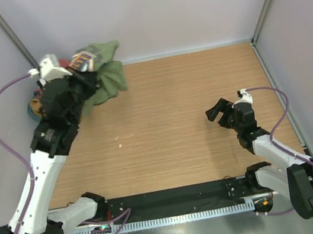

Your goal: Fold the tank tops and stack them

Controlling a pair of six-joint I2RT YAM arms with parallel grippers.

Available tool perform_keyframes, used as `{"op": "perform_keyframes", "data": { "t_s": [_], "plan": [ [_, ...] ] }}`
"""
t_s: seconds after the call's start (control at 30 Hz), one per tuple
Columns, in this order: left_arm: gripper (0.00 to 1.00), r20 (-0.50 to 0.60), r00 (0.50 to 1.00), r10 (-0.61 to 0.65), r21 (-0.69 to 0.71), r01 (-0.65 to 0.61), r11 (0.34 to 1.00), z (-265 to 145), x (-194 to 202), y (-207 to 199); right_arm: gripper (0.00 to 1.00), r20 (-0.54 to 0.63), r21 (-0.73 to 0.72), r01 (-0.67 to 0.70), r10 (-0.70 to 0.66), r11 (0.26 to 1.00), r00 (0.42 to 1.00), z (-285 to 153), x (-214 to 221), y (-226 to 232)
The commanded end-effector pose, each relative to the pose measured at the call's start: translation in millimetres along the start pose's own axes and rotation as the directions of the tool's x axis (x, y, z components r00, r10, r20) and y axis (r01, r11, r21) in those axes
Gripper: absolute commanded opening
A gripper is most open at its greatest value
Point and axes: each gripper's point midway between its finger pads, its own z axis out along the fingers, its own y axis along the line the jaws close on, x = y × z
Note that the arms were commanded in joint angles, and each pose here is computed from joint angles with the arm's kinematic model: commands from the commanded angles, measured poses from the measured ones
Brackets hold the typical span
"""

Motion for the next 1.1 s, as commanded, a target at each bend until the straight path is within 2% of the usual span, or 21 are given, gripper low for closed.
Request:
{"op": "perform_keyframes", "data": {
  "t_s": [0.0, 0.03, 0.07, 0.17, 0.27, 0.3, 0.33, 0.37, 0.43, 0.53, 0.67, 0.73, 0.83, 0.93, 1.03, 1.07],
  "plan": [
    [0.00, -0.154, 0.988, -0.001, 0.160, 0.026, 0.987, 6.0, 69.0, -60.4, 0.95, 0.066, -0.032, 0.030, -0.028, 0.999, 0.997, -3.5, -19.6, 12.7],
    [0.00, -0.176, 0.984, 0.019, 0.172, 0.012, 0.985, 5.1, 84.4, -70.6, 0.95, 0.063, -0.029, 0.032, -0.030, 0.999, 0.998, -4.0, -18.7, 12.0],
    [0.00, -0.216, 0.974, 0.070, 0.195, -0.027, 0.981, 5.5, 117.3, -89.4, 0.95, 0.087, -0.007, 0.033, -0.032, 0.999, 0.996, -4.6, -23.6, 8.6],
    [0.00, -0.299, 0.944, 0.142, 0.238, -0.071, 0.969, 9.2, 169.2, -113.8, 0.95, 0.100, -0.005, 0.036, -0.035, 0.999, 0.994, -7.3, -26.1, 8.4],
    [0.01, -0.339, 0.929, 0.147, 0.195, -0.083, 0.977, 22.0, 186.3, -104.6, 0.95, 0.105, -0.008, 0.040, -0.039, 0.999, 0.994, -8.6, -26.6, 8.5],
    [0.18, -0.349, 0.925, 0.147, 0.182, -0.087, 0.979, 26.5, 191.7, -100.1, 0.96, 0.107, -0.015, 0.045, -0.043, 0.999, 0.993, -9.4, -27.2, 9.6],
    [0.48, -0.359, 0.923, 0.140, 0.167, -0.085, 0.982, 30.4, 195.6, -95.1, 0.97, 0.106, -0.018, 0.045, -0.043, 0.999, 0.993, -9.7, -27.2, 10.3],
    [0.99, -0.368, 0.919, 0.139, 0.137, -0.094, 0.986, 37.4, 195.3, -84.8, 0.98, 0.103, -0.019, 0.047, -0.045, 0.999, 0.994, -9.7, -26.2, 10.2],
    [1.00, -0.433, 0.882, 0.184, 0.112, -0.149, 0.982, 49.0, 213.7, -69.5, 0.99, 0.105, -0.033, 0.050, -0.046, 0.998, 0.993, -9.6, -26.8, 13.0],
    [1.00, -0.478, 0.847, 0.230, 0.048, -0.237, 0.970, 57.7, 220.1, -41.3, 0.97, 0.080, -0.064, 0.053, -0.047, 0.997, 0.996, -8.2, -22.3, 18.2],
    [0.99, -0.513, 0.826, 0.235, 0.069, -0.233, 0.970, 50.2, 240.1, -19.9, 0.92, 0.046, -0.101, 0.062, -0.057, 0.993, 0.997, -3.4, -16.0, 24.7],
    [1.00, -0.530, 0.816, 0.232, 0.087, -0.220, 0.972, 43.5, 247.2, -16.5, 0.84, 0.024, -0.118, 0.075, -0.072, 0.990, 0.997, -0.7, -12.9, 31.2],
    [1.00, -0.601, 0.761, 0.245, 0.103, -0.230, 0.968, 30.5, 278.6, 2.8, 0.79, -0.025, -0.130, 0.107, -0.111, 0.986, 0.994, 5.5, -1.6, 38.1],
    [1.00, -0.627, 0.731, 0.268, 0.087, -0.276, 0.957, 23.6, 294.2, 25.7, 0.77, -0.075, -0.168, 0.163, -0.177, 0.972, 0.981, 7.9, 16.7, 58.2],
    [1.00, -0.626, 0.724, 0.290, 0.055, -0.329, 0.943, 19.4, 299.0, 47.9, 0.77, -0.168, -0.195, 0.157, -0.190, 0.968, 0.967, 2.4, 43.0, 75.2],
    [1.00, -0.610, 0.738, 0.289, 0.045, -0.331, 0.942, 18.2, 293.2, 49.8, 0.77, -0.187, -0.195, 0.129, -0.166, 0.972, 0.968, -0.9, 49.7, 78.7]
  ]
}}
